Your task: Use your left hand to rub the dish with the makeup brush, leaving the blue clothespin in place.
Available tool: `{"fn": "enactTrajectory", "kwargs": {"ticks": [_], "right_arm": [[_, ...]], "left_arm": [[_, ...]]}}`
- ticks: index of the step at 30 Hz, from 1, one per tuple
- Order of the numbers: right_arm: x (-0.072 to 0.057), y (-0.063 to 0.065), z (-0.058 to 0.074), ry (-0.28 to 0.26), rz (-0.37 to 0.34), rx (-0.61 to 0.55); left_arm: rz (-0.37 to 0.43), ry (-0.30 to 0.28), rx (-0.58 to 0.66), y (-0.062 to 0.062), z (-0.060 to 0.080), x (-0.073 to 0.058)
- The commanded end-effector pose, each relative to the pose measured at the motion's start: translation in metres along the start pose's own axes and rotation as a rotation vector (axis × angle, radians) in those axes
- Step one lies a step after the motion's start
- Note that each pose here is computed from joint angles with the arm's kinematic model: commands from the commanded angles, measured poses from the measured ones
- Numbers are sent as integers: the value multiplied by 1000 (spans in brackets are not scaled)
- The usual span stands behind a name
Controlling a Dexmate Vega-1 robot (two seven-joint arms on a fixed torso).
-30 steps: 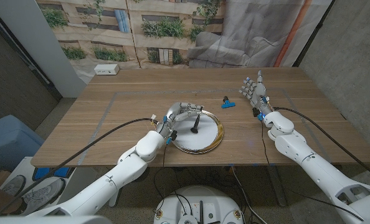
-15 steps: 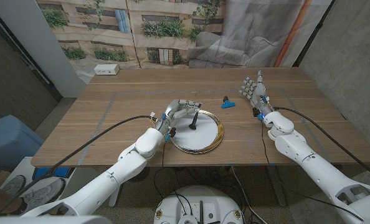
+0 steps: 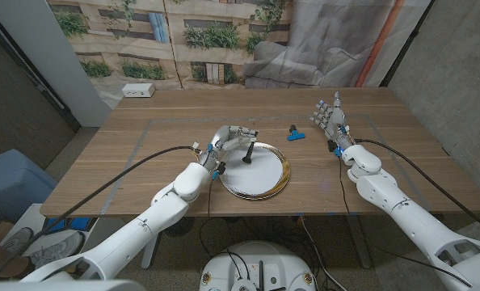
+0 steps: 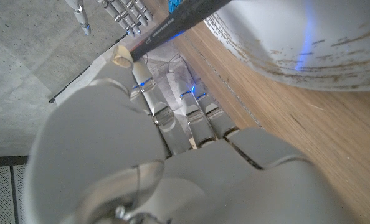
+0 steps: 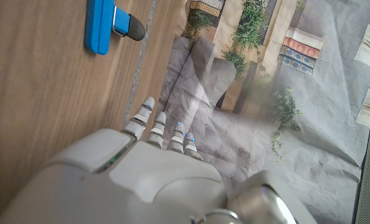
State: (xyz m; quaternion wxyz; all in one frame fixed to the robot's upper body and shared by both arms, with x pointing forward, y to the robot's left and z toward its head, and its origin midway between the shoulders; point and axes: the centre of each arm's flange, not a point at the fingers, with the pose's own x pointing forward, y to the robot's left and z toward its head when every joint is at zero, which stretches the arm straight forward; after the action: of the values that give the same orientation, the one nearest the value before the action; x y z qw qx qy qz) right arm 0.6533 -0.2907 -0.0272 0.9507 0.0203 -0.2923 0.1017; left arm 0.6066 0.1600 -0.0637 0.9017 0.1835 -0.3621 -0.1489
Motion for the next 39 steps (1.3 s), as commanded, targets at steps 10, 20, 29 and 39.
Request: {"fn": "enactTrajectory", "kwargs": {"ticks": [10,20,29,39], "right_arm": [[0,0,0,0,0,0],[0,0,0,0,0,0],[0,0,0,0,0,0],[0,0,0,0,0,0]], "left_arm": [[-18,-8,39,9,-1,-2],[-31,0,20,2,-1,-10],[-37,4,11,-3,0,-15],[-55,12,-4,-12,1,-20]]}}
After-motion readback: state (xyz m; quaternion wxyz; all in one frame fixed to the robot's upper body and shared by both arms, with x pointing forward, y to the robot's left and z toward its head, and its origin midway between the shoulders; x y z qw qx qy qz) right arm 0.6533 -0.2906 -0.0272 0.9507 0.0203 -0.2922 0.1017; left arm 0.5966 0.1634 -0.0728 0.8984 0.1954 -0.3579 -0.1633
